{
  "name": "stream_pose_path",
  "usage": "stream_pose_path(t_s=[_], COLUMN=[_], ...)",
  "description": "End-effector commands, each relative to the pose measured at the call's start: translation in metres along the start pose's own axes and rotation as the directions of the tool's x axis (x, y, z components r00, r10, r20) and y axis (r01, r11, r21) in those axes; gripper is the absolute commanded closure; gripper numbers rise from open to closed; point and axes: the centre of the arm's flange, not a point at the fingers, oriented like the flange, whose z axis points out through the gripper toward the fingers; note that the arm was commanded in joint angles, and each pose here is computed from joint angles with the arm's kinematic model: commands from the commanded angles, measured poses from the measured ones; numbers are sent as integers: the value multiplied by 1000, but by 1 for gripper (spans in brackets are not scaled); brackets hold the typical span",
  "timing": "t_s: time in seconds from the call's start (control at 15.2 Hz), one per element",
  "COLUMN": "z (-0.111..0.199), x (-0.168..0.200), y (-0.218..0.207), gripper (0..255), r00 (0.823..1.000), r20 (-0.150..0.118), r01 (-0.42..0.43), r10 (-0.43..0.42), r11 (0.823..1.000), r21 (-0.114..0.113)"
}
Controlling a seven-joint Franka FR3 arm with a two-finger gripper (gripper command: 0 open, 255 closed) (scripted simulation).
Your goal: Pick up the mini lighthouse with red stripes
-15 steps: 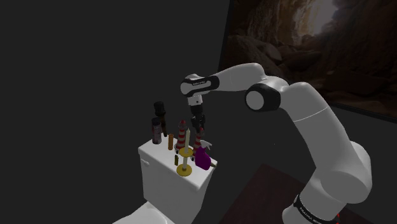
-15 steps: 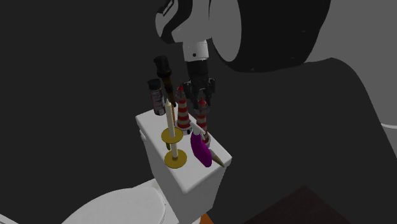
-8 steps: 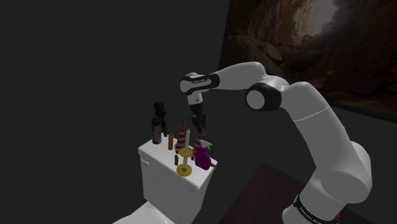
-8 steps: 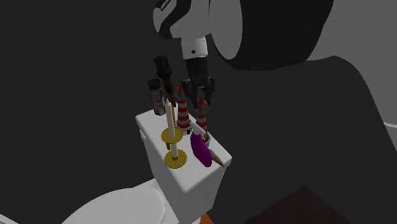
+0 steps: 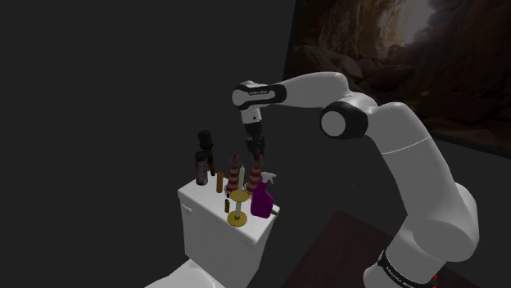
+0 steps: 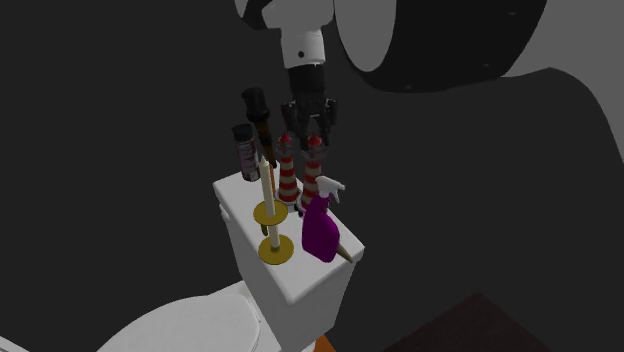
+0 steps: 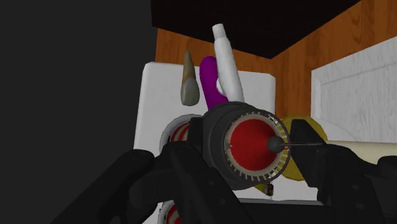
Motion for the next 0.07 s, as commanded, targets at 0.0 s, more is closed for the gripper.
stream_pose_path(t_s=[0.0], z=[-8], x=[-4], y=[3], gripper=[255], r00=[1000], r20=[-10], r01=[-9], r10=[9], r11=[1000], r21=[-5])
